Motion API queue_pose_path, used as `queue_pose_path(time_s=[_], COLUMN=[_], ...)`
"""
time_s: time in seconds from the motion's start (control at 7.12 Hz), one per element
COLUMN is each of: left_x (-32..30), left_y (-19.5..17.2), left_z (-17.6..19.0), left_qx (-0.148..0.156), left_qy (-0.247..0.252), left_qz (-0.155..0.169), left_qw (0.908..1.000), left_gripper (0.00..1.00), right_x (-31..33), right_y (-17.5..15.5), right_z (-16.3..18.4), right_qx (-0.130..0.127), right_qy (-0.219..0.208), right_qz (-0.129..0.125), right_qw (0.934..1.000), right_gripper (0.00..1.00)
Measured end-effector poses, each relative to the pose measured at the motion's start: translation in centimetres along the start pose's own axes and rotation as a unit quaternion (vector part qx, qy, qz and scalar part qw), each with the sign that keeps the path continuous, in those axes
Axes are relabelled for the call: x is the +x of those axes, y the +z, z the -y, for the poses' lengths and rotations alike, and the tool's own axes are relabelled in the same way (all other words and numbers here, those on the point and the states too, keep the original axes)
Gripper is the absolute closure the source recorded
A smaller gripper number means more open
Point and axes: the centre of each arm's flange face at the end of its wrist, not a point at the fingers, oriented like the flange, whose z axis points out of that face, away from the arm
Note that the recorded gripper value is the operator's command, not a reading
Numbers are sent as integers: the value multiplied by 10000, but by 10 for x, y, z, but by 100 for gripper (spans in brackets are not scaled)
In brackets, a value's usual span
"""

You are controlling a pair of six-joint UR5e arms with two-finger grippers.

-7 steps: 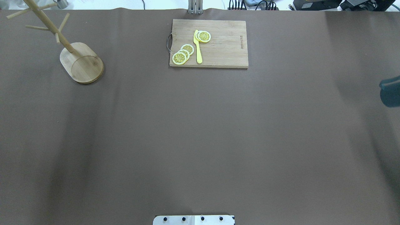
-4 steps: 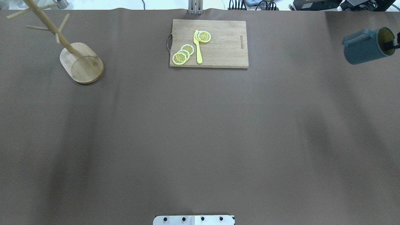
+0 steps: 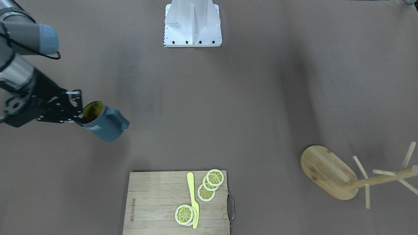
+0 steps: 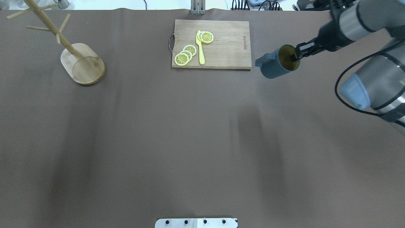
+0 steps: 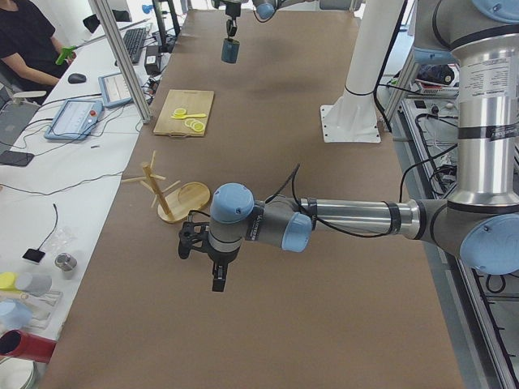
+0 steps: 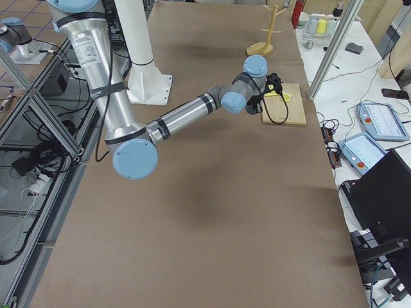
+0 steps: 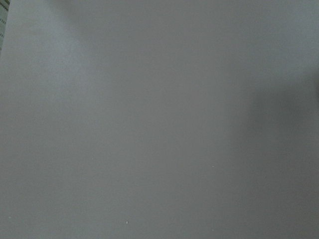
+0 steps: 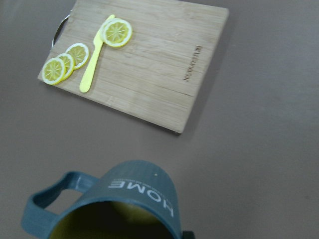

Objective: Hang cup on storage rack
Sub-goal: 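Carry the teal mug with the right gripper to the table center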

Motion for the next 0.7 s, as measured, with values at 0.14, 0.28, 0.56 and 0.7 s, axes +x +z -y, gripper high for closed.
queue_pose_path(time_s=[0.14, 0.28, 0.56, 0.7], left_x=[10, 35, 109, 157], left_y=[-2, -7, -20, -26], left_z=[4, 12, 26, 36], left_qx=[-13, -26, -2, 2], left_qy=[53, 199, 541, 671], left_qz=[-203, -545, -930, -1100], left_qw=[9998, 9983, 9942, 9917], left_gripper=[2, 2, 2, 2], right_x=[-69, -125, -182, -195], right_y=[25, 47, 77, 94], right_z=[13, 12, -2, -5], right_qx=[-142, -292, -420, -443], right_qy=[-312, -632, -983, -1071], right_qz=[-206, -363, -479, -592], right_qw=[9992, 9969, 9931, 9915], right_gripper=[100, 100, 100, 100])
